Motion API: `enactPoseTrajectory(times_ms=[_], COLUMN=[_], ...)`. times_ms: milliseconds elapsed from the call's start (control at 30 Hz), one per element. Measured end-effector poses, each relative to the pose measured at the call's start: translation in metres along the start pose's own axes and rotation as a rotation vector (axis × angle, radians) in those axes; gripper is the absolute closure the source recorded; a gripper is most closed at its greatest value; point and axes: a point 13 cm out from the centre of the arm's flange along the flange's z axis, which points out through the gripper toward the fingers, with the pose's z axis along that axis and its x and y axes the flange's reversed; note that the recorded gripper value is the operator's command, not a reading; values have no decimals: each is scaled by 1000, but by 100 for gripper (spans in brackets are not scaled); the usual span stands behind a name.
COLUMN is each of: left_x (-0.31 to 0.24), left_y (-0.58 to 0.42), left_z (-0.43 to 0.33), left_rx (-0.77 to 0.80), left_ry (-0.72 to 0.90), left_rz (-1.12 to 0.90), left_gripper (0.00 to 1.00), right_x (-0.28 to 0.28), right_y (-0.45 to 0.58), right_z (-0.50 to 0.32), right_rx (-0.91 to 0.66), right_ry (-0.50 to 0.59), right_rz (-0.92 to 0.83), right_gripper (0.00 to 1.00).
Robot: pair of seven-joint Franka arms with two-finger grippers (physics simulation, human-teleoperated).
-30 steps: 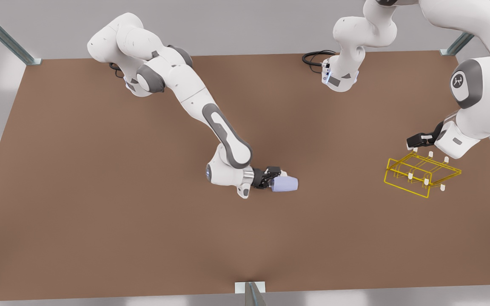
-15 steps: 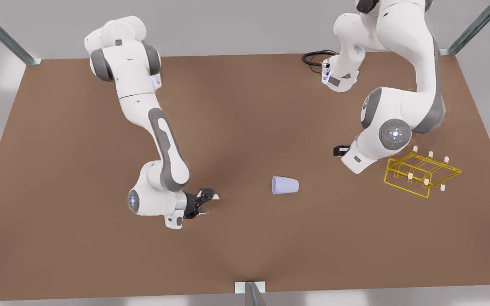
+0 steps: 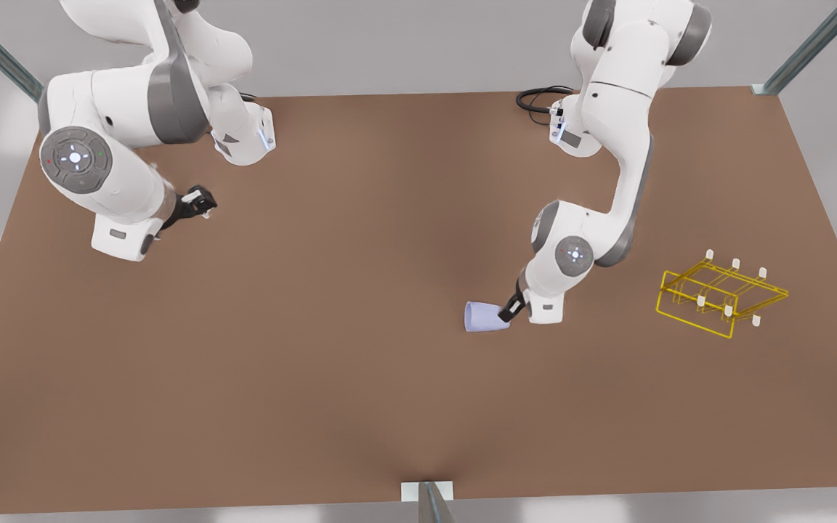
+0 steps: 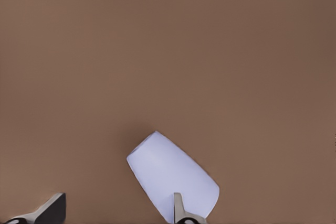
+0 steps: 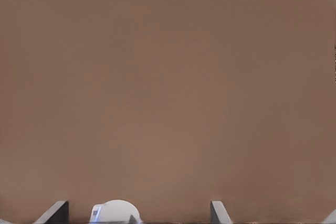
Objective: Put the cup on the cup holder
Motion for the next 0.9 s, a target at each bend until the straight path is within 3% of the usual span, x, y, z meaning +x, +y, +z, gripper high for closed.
enactPoseTrajectory(times_ms=[233,433,900], left_x=[-16,-22,9], left_y=[-19,-10,-18], left_z=[28,49,64], left_rx=[19,-7,29], left_ry=[-8,-45,-37], left_rz=[-385,-590,-754], left_gripper=[0,0,0], right_x=[9,9,7], right_y=[-15,-11,-7], right_z=[0,-1,5], right_rx=[4,1,7], right_ry=[24,28,49], right_rz=[206,297,431], right_gripper=[0,0,0])
